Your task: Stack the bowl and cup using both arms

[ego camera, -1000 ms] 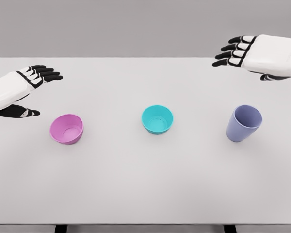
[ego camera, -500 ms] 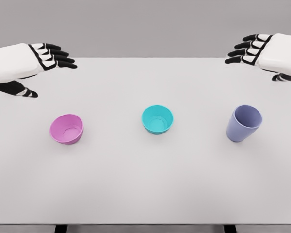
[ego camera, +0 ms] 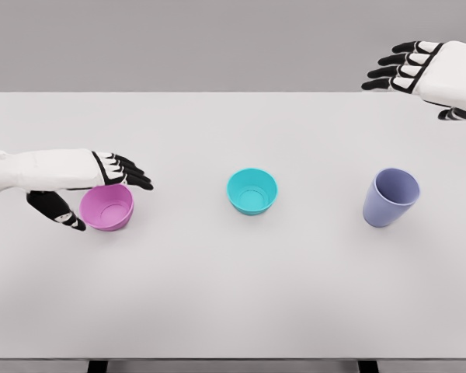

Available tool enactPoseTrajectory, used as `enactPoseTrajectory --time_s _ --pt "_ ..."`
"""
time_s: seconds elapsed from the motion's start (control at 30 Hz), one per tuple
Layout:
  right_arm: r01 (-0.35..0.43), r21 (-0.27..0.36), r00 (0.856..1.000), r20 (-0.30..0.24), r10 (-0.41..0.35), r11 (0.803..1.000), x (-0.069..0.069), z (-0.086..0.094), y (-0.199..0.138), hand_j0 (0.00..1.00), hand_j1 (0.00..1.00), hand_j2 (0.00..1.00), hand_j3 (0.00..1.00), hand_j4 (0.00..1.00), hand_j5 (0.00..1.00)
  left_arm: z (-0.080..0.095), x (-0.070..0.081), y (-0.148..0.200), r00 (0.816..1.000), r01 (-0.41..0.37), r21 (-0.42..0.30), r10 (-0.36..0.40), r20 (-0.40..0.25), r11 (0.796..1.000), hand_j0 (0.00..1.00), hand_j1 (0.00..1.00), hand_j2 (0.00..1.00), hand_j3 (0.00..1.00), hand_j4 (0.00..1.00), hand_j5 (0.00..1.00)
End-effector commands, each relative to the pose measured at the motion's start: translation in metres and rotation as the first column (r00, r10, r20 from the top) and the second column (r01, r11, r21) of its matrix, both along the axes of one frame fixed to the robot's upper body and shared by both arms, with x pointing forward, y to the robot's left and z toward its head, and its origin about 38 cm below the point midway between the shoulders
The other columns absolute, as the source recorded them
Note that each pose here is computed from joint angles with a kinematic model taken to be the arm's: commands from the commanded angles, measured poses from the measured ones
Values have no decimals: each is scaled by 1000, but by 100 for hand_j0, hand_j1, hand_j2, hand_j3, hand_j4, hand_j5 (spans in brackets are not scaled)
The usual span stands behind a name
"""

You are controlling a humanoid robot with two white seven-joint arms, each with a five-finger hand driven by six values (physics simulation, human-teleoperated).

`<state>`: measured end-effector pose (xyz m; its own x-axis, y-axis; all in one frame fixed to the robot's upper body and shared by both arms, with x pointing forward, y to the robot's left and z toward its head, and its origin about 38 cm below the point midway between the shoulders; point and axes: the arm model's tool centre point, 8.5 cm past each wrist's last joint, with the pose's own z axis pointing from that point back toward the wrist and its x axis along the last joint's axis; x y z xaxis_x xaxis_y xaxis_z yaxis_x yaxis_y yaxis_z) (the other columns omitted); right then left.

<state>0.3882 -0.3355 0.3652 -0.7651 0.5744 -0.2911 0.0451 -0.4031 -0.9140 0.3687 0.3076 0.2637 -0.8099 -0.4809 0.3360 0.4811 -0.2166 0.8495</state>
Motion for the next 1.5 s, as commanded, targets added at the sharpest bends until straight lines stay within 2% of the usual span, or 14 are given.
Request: enactPoseTrajectory --time_s 0.0,0.13,0.4,0.53,0.6,0.7,1.07,1.17,1.47 --pt "0 7 1000 1 0 1000 0 1 0 100 100 100 100 100 100 -4 2 2 999 -41 3 41 -31 999 100 100 100 100 100 100" --pt "1 7 1000 4 -1 1000 0 2 0 100 100 100 100 100 100 -10 7 4 993 -106 30 107 -56 994 100 100 100 100 100 100" --pt "1 5 1000 -5 -1 1000 0 -1 0 100 100 100 100 100 100 -25 7 4 990 -123 89 128 -63 988 100 100 100 100 100 100" --pt "1 4 1000 -8 -1 1000 0 -2 0 100 100 100 100 100 100 -29 8 3 991 -117 120 123 -43 986 100 100 100 100 100 100" --pt "4 4 1000 -7 -4 1000 1 -2 -1 100 100 100 100 100 100 -33 8 5 994 -111 182 113 0 977 100 100 100 100 100 100" --pt "5 2 1000 -7 -5 1000 1 -2 -1 100 100 100 100 100 100 -35 9 5 994 -105 216 101 28 971 100 100 100 100 100 100" --pt "6 1 1000 -8 -6 1000 1 -2 -1 100 100 100 100 100 100 -41 13 -1 995 -98 234 89 46 967 100 100 100 100 100 100" --pt "7 2 1000 -7 -6 1000 1 -2 -2 100 100 100 100 100 100 -47 18 -3 994 -103 243 93 52 965 100 100 100 100 100 100" --pt "8 2 1000 -8 -8 1000 1 -2 -2 100 100 100 100 100 100 -51 19 -2 994 -110 242 102 44 964 100 100 100 100 100 100"
